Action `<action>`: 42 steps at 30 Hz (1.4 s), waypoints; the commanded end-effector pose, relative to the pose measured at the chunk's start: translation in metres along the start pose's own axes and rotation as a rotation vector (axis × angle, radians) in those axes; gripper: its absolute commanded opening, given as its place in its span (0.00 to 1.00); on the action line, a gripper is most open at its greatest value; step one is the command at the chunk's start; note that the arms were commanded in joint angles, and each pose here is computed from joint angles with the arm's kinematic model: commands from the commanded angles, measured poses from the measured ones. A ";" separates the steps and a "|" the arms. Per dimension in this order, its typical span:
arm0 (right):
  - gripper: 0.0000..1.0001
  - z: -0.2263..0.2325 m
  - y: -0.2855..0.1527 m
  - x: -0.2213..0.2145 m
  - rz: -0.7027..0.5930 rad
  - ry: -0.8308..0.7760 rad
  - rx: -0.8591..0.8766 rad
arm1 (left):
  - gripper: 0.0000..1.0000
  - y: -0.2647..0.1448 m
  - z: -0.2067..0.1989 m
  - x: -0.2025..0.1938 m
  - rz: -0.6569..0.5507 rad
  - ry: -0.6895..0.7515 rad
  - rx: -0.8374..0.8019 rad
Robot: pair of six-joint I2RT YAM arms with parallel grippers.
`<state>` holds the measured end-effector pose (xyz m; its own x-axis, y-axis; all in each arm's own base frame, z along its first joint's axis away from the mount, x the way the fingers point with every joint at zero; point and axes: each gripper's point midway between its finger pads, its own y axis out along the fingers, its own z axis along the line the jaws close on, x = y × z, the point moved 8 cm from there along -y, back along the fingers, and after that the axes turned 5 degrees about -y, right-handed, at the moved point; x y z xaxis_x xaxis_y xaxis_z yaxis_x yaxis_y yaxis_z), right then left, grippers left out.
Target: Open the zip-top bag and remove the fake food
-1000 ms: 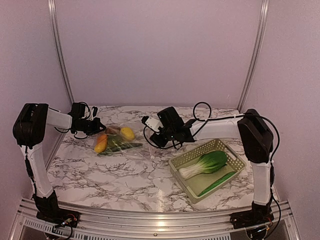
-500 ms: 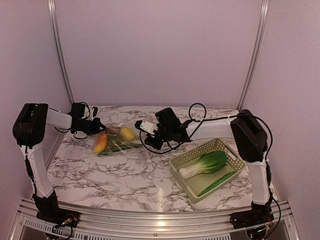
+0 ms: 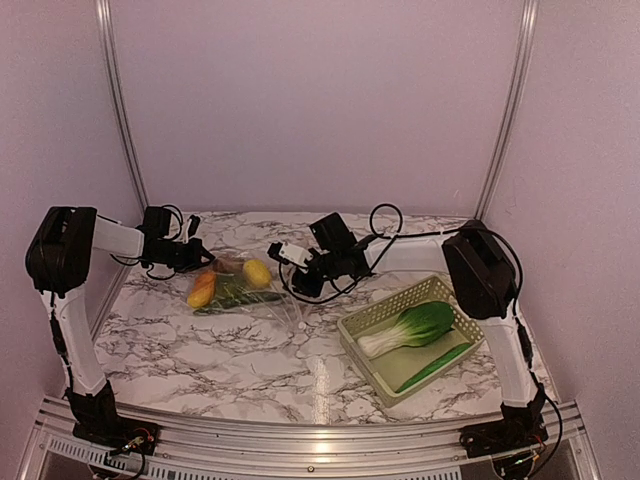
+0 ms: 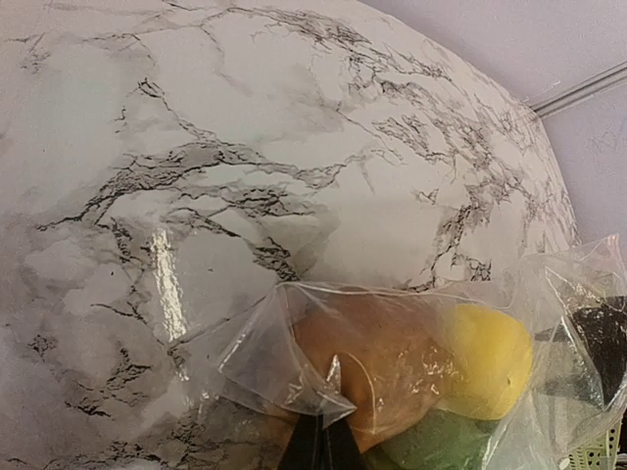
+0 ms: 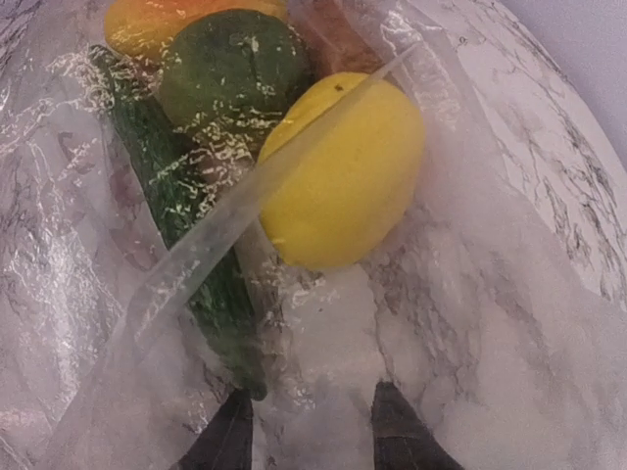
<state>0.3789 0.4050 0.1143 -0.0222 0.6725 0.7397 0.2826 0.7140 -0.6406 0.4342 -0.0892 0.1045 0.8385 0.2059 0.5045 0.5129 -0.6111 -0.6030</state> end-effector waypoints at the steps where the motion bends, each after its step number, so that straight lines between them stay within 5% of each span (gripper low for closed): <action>1: 0.41 0.011 0.002 0.002 -0.033 -0.011 0.115 | 0.00 -0.001 -0.005 -0.007 0.048 0.005 -0.021; 19: 0.49 0.043 0.046 0.006 -0.002 -0.013 0.245 | 0.00 0.004 -0.015 -0.012 0.064 0.026 -0.035; 31: 0.16 0.043 0.002 0.028 -0.014 -0.005 0.189 | 0.00 -0.008 0.001 -0.004 -0.012 -0.006 0.087; 42: 0.10 0.040 -0.059 0.044 0.025 0.006 0.040 | 0.00 -0.016 0.019 0.000 -0.084 -0.072 0.157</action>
<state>0.3264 0.4071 0.1480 -0.0069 0.6775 0.7355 0.1570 0.7271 -0.6683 0.4291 -0.0731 0.0991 0.8202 0.2706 0.5041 0.5668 -0.5042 -0.6516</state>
